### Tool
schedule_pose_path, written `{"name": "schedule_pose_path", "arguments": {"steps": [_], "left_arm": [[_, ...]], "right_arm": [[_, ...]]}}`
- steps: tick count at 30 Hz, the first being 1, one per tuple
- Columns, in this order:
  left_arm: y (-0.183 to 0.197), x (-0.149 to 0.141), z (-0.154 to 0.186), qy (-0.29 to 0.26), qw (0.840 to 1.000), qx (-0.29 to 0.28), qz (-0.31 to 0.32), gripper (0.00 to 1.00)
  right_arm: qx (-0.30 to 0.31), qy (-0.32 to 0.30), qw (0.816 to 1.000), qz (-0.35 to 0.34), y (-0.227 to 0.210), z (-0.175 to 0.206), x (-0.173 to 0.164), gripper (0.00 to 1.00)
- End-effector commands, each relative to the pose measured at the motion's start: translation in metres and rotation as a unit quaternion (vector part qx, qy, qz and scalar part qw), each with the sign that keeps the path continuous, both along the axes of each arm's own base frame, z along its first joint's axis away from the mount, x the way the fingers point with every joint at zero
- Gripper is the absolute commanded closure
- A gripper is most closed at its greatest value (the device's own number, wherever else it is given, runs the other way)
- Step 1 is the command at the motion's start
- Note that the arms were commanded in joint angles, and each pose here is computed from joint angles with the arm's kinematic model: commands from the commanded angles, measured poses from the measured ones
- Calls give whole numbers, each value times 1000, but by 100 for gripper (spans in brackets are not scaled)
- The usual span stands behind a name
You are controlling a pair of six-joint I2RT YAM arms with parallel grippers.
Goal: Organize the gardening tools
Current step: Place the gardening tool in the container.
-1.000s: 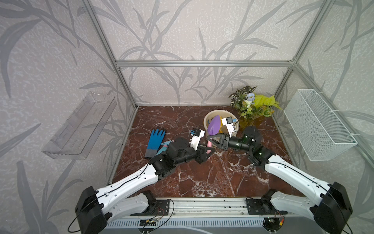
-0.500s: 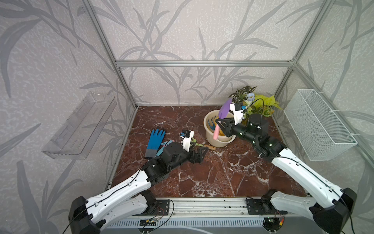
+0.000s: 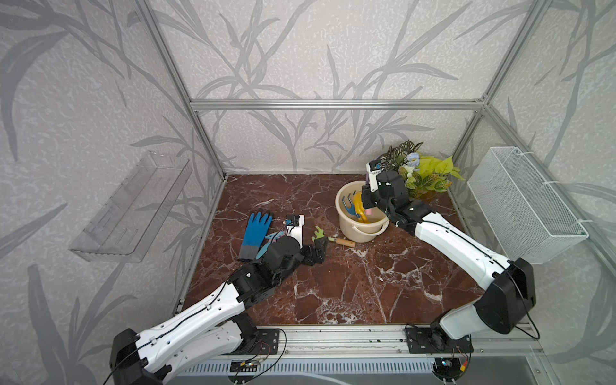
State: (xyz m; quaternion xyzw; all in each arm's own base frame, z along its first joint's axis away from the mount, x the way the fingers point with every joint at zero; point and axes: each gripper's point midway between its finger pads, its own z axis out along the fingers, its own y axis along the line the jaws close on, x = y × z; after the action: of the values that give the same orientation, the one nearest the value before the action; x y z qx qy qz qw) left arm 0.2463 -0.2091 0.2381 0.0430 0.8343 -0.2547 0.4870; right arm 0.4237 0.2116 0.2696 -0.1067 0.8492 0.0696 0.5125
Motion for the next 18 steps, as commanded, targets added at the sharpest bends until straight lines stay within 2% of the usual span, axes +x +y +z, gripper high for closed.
{"name": "schedule_pose_path", "arguments": {"steps": [1,6,18], "left_arm": [[8,0,-5,4,1000,5,16,4],[8,0,-7,8,1000,2,19,4],[6,2,-9,11,1000,1,20,4]], "right_arm": [[-41,-20,999,-28,-12,-3,11,100],[-63,-9,997,-47,-20,-23,22,100],[-59,29,997,-50,-24,-63,33,98]]}}
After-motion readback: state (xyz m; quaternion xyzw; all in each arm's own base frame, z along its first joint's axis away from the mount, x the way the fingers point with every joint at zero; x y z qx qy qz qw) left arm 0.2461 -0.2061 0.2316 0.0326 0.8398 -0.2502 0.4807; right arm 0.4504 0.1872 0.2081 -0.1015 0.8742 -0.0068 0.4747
